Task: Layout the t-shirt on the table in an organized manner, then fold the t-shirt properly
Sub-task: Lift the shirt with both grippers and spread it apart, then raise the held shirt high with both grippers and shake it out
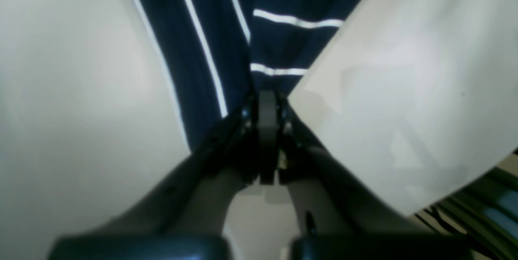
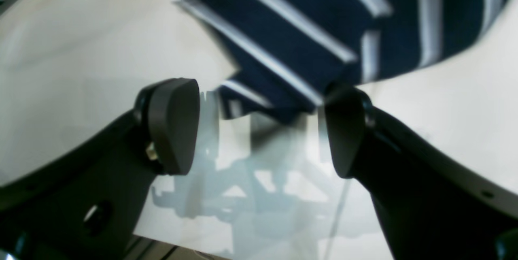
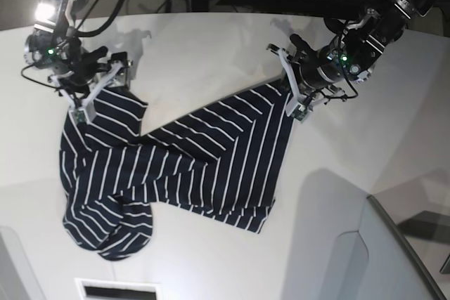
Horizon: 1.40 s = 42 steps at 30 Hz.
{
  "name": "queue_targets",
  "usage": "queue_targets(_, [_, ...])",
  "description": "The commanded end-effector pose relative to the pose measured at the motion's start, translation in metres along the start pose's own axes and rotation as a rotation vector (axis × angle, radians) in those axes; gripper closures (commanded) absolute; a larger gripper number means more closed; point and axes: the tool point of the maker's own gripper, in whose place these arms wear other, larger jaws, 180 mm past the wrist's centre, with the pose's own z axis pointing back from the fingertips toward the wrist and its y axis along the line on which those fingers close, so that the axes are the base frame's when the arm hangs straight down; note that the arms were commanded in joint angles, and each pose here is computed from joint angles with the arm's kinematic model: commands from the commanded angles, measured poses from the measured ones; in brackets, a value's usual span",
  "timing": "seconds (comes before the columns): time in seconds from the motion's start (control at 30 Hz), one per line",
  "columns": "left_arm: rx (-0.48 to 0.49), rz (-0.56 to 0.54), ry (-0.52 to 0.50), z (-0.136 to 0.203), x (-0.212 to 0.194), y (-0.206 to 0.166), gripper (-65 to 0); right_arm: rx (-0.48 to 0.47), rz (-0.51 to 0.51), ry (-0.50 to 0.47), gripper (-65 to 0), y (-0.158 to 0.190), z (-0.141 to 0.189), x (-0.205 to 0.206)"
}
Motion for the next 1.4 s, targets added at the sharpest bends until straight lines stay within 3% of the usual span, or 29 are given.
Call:
queue_targets(0.0, [0.011, -0.004, -0.026, 0.003, 0.008, 0.006, 0.0, 0.012, -0.001, -0.034, -45.5, 0.000, 0.000, 0.010])
queue_targets(0.17, [0.011, -0.004, -0.026, 0.003, 0.008, 0.006, 0.0, 0.026, -0.023, 0.005, -45.2, -0.005, -0.013, 0.003])
queue_targets(0.23, [0.012, -0.005, -0.027, 0.003, 0.009, 0.006, 0.0, 0.031, -0.025, 0.008, -41.4, -0.005, -0.015, 0.003])
queue_targets(0.3, [0.012, -0.005, -0.029, 0.003, 0.010, 0.007, 0.0, 0.034, -0.023, 0.006, -30.9, -0.004, -0.015, 0.003])
queue_targets(0.43, [0.014, -0.006, -0.031, 0.004, 0.011, 0.007, 0.0, 0.027, -0.020, -0.012, 0.0, -0.006, -0.013, 0.012])
queue_targets(0.7, [0.019, -0.012, -0.034, 0.005, 0.012, 0.010, 0.0, -0.123, 0.052, -0.096, 0.0, -0.052, 0.034, 0.034])
queue_targets(1.03, [0.095, -0.245, -0.137, 0.034, 0.048, -0.009, 0.0, -0.261, 0.179, -0.024, 0.0, -0.081, 0.085, 0.033])
queue_targets(1.23, [0.155, -0.347, -0.104, 0.053, 0.046, -0.016, 0.0, -0.308, 0.242, 0.000, 0.0, -0.080, 0.114, 0.019])
queue_targets(1.37, [0.265, -0.357, -0.065, 0.060, 0.027, 0.009, 0.0, -0.324, 0.226, 0.050, 0.0, -0.086, 0.122, -0.006])
